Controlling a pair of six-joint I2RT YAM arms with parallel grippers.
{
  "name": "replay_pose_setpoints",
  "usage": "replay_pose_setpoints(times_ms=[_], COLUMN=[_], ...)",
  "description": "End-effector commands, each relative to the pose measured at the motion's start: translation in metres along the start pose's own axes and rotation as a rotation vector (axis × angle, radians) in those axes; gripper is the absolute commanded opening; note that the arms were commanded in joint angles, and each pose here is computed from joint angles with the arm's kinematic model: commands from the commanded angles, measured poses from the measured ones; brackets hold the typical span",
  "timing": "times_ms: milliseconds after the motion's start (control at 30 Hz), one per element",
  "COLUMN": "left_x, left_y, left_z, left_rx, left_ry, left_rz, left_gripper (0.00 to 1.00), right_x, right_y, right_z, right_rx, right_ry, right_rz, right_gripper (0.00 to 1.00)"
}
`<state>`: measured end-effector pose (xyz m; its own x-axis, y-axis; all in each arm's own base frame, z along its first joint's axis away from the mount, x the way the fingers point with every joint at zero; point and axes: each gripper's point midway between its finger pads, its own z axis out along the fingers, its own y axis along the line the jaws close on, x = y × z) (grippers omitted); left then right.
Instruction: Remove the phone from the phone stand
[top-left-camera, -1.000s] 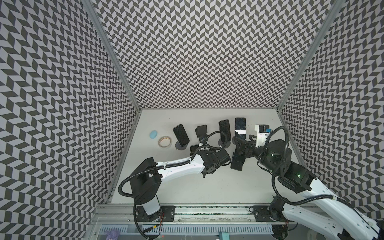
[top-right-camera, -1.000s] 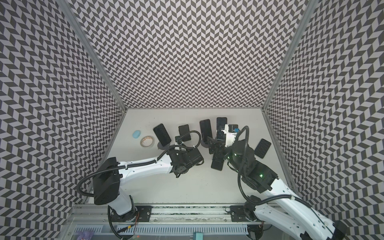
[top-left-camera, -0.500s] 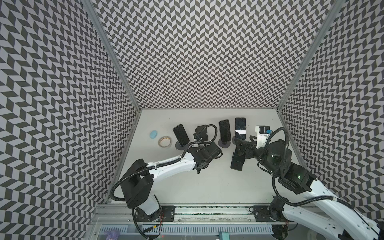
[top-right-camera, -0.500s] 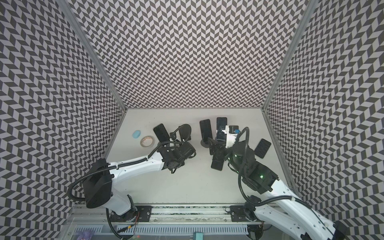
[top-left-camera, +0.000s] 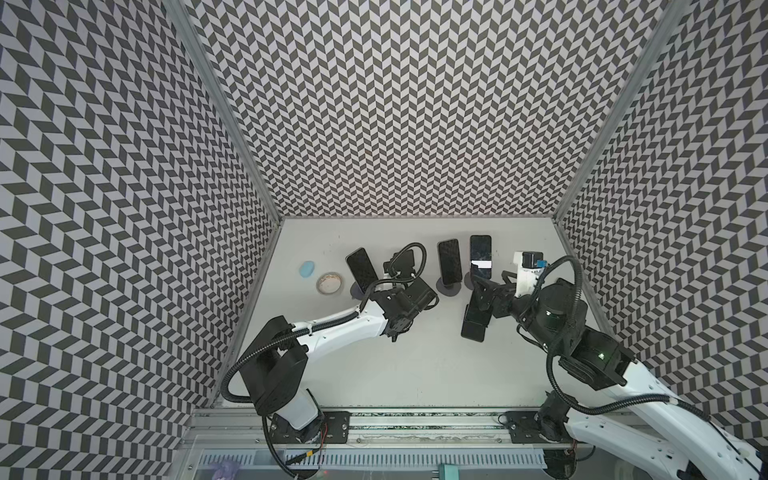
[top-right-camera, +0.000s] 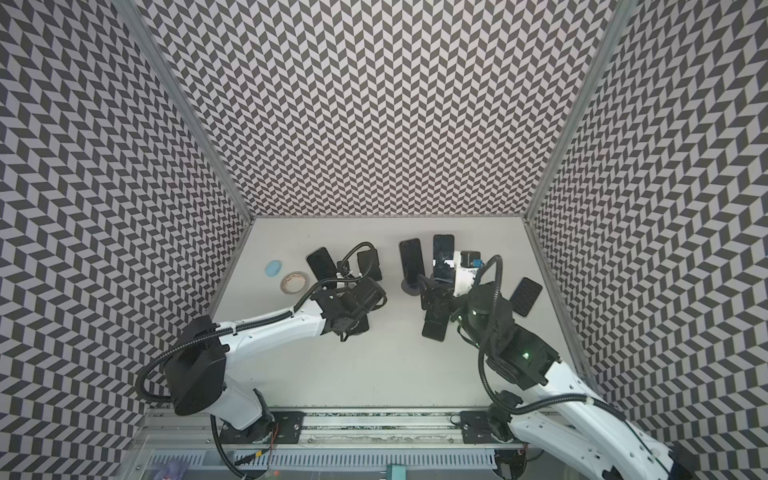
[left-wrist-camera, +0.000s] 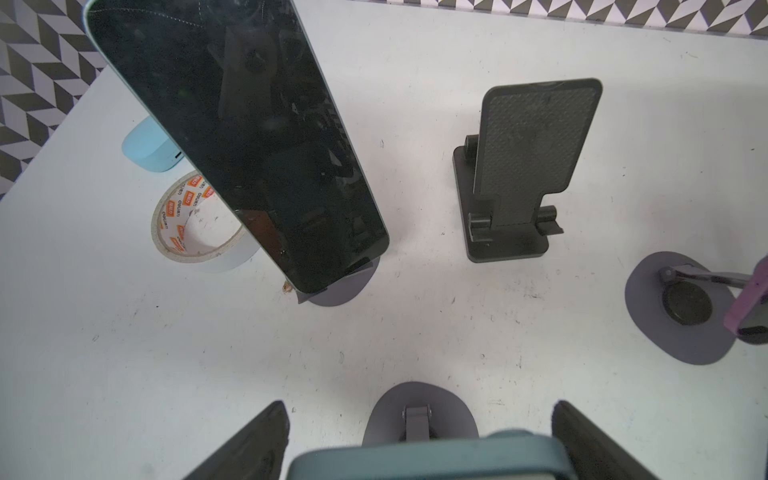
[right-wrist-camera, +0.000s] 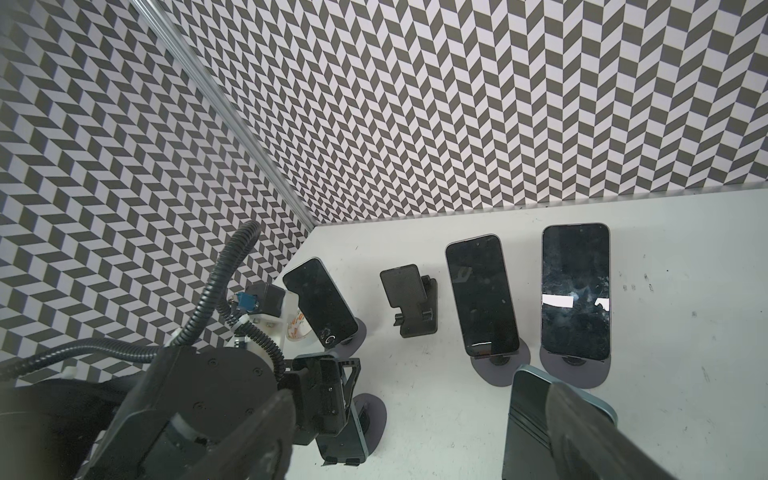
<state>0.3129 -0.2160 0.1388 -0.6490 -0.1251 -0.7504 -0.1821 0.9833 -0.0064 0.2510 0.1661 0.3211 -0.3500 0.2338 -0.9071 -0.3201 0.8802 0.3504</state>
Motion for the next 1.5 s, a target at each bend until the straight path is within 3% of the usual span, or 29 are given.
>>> replay_pose_setpoints(times_ms=[0, 467, 900, 1467], left_x=[-0.003, 0.003, 0.006, 0.000], left_y=[-0.001, -0.002, -0.002, -0.004], left_z=[0.003, 0.013, 0.015, 0.009], left_rx=[0.005, -0.009, 0.001, 0.044], left_ry=[-0.016, 0.002, 0.014, 0.006], left_rz=[0.002, 0.008, 0.012, -0.011], left_gripper=[0.97, 0.85, 0.68, 0.55], right_x=[-0.005, -0.003, -0.003, -0.004], right_y=[0.000, -0.002, -0.003, -0.004], right_z=[0.002, 0.004, 0.003, -0.001], right_rx=[0.002, 0.005, 0.004, 0.006], right_ry=[-0.026, -0.028, -0.027, -0.031], right_rz=[0.005, 0.003, -0.002, -0.007], right_gripper=[0.92, 0.92, 0.92, 0.91])
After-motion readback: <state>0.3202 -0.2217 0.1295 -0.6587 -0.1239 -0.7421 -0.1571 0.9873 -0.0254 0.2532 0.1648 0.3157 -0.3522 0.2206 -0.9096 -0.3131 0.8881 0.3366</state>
